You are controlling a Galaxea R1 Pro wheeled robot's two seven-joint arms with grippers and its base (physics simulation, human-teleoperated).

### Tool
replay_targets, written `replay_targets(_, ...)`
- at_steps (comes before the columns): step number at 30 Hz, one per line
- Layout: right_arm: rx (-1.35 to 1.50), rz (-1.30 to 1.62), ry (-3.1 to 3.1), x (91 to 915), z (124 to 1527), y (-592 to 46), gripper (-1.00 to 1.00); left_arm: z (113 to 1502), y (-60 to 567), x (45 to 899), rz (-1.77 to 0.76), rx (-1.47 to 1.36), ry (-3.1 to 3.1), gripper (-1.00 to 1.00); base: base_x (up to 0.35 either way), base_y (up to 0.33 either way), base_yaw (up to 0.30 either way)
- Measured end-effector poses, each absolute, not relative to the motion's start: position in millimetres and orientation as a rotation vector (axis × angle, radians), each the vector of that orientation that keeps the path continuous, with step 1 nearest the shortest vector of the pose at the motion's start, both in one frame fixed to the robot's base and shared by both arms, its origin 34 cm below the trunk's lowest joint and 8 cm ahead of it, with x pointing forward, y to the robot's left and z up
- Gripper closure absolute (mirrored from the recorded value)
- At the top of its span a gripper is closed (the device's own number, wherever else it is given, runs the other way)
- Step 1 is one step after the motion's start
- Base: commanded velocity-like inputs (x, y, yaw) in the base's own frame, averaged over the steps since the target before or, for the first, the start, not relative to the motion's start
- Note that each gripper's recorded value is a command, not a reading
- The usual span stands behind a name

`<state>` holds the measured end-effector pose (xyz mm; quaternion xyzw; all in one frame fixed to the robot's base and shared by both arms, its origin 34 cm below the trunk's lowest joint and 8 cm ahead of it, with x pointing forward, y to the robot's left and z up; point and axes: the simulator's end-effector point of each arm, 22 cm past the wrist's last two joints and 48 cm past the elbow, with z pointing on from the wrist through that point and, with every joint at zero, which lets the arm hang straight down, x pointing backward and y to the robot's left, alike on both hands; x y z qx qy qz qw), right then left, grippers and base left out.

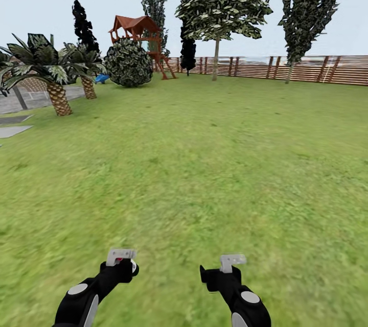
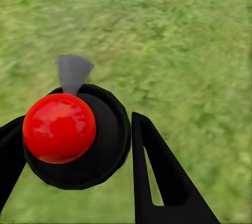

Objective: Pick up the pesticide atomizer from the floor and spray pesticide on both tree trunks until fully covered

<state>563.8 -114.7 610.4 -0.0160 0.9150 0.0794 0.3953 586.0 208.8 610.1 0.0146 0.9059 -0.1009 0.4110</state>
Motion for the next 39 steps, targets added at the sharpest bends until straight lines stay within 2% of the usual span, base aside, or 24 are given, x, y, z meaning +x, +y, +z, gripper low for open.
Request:
replay_targets(12,-0.042,0.198,2.321,563.4,609.7,-116.2,-1.00,610.5,208.7,586.3,-0.253,0.038,2.278,1.00,0.342,0.000,-0.003)
replay_targets(18,-0.038,0.196,2.319,563.9,610.0,-117.4,-1.00,613.0,200.0,587.6,-0.263,0.062,2.267,1.00,0.342,0.000,-0.156)
replay_targets(26,0.146,0.039,2.296,586.1,608.6,-218.7,-1.00,614.1,193.1,587.9,-0.272,0.082,2.261,1.00,0.342,0.000,-0.034)
replay_targets(39,0.278,-0.015,2.192,589.6,605.2,-259.2,-1.00,614.5,189.4,587.7,-0.278,0.093,2.260,1.00,0.342,0.000,-0.025)
